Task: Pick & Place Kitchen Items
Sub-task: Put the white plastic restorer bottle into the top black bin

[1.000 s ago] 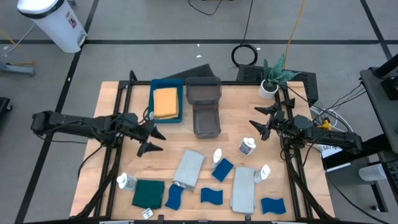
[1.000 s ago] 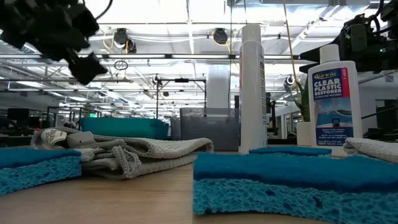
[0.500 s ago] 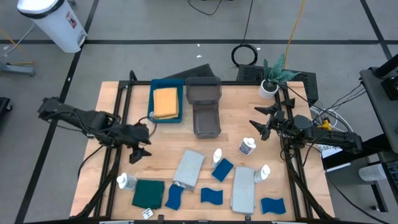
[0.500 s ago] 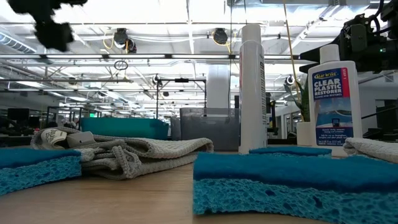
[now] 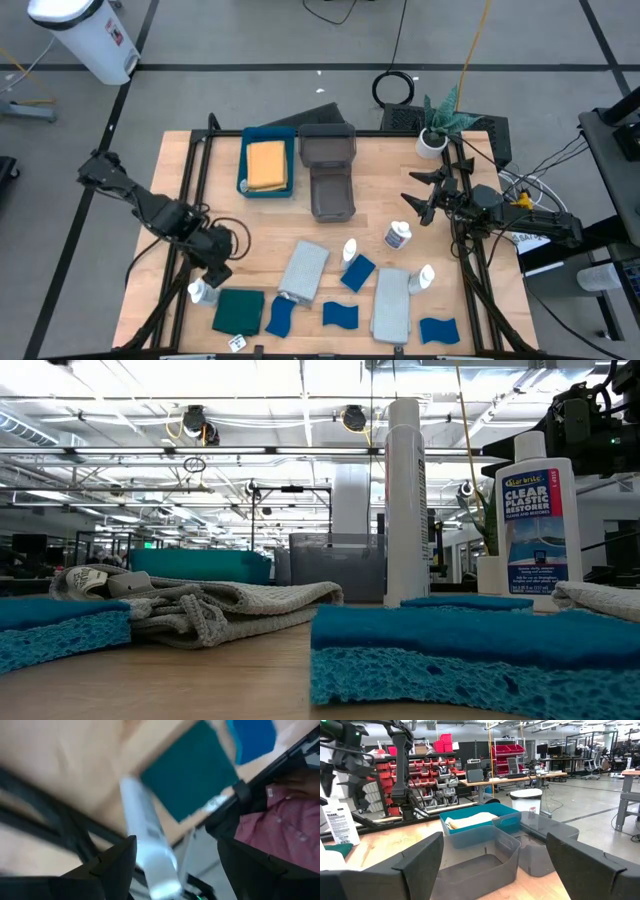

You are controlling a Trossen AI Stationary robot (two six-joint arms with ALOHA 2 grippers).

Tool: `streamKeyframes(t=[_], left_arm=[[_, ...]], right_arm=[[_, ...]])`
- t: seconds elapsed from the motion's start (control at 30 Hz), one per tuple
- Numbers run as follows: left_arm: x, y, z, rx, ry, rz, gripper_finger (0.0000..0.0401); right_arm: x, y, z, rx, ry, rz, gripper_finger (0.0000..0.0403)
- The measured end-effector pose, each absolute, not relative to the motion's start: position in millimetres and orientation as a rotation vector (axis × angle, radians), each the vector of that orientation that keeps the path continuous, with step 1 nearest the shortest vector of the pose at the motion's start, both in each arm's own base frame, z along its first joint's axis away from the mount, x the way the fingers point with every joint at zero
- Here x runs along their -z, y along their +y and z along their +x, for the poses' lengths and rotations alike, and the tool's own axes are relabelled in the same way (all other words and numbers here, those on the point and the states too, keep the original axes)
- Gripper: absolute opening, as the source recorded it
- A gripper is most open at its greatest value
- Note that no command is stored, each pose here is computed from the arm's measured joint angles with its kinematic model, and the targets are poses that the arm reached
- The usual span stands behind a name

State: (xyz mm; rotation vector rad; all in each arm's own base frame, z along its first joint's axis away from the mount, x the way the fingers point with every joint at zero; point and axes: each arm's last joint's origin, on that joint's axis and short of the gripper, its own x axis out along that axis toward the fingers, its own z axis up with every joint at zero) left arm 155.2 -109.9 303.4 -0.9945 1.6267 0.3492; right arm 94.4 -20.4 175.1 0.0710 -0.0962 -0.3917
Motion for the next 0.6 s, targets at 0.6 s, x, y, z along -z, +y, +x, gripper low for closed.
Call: streamKeyframes(t=[0.6], left_arm=[[-302,-150,113,-0.819,1.575,-1.190,0.0280]], right_arm=[[-175,-20,94,0.392,-0.096,0.071,0.0334]])
